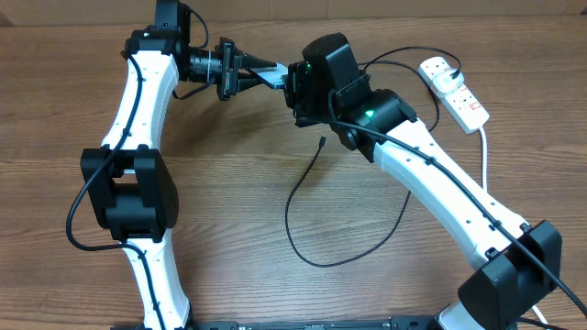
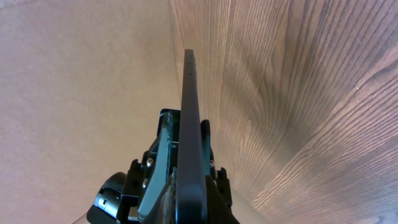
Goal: Plug charger to phone and switch on socket
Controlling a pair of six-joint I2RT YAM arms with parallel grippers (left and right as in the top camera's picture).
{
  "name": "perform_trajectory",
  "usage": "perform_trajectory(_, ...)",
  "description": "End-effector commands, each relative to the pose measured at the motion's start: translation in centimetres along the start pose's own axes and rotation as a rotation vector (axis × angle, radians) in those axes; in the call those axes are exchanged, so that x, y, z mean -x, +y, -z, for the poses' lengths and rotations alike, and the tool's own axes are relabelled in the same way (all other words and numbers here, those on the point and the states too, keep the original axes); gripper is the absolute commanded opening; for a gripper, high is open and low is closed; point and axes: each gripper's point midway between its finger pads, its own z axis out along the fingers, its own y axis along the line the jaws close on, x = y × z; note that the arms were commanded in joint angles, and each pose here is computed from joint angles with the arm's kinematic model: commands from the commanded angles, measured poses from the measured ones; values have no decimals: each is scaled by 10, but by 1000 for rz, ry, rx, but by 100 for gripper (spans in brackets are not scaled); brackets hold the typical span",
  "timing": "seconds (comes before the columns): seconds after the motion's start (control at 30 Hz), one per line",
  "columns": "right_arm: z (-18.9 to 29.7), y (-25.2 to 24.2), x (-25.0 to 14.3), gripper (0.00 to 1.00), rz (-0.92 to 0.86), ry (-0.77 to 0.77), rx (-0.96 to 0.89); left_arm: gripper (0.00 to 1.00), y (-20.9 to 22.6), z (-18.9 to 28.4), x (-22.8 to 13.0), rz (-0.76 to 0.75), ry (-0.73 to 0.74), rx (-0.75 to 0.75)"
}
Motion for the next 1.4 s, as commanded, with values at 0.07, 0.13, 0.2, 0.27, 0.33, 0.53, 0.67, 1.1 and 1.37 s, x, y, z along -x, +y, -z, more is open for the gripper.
perform_trajectory(0.07,20,17,-17,6,8,37,62,4,-12,3,-19,-19,21,-17)
perform_trajectory(0.13,20,16,-20,6,11,49,57,4,-12,3,-19,-16,21,-17)
perform_trajectory(0.2,20,14,-23,6,15,56,53,4,-12,3,-18,-16,20,-16)
perform_trajectory(0.27,20,13,-25,9,30,61,51,4,-12,3,-18,-16,20,-16)
perform_trajectory(0.33,20,13,-26,23,92,61,52,4,-12,3,-18,-23,18,-17)
perform_trajectory(0.53,20,2,-21,57,369,42,12,4,-10,9,-3,-97,-58,-1)
perform_trajectory(0.67,21,-23,-12,65,530,48,-96,4,-6,21,16,-164,-146,23)
perform_trajectory(1.1,36,-66,-23,79,1111,366,-185,4,46,81,80,-477,-461,360)
perform_trajectory(1.37,39,-88,41,100,1161,113,-427,4,75,101,93,-595,-508,599)
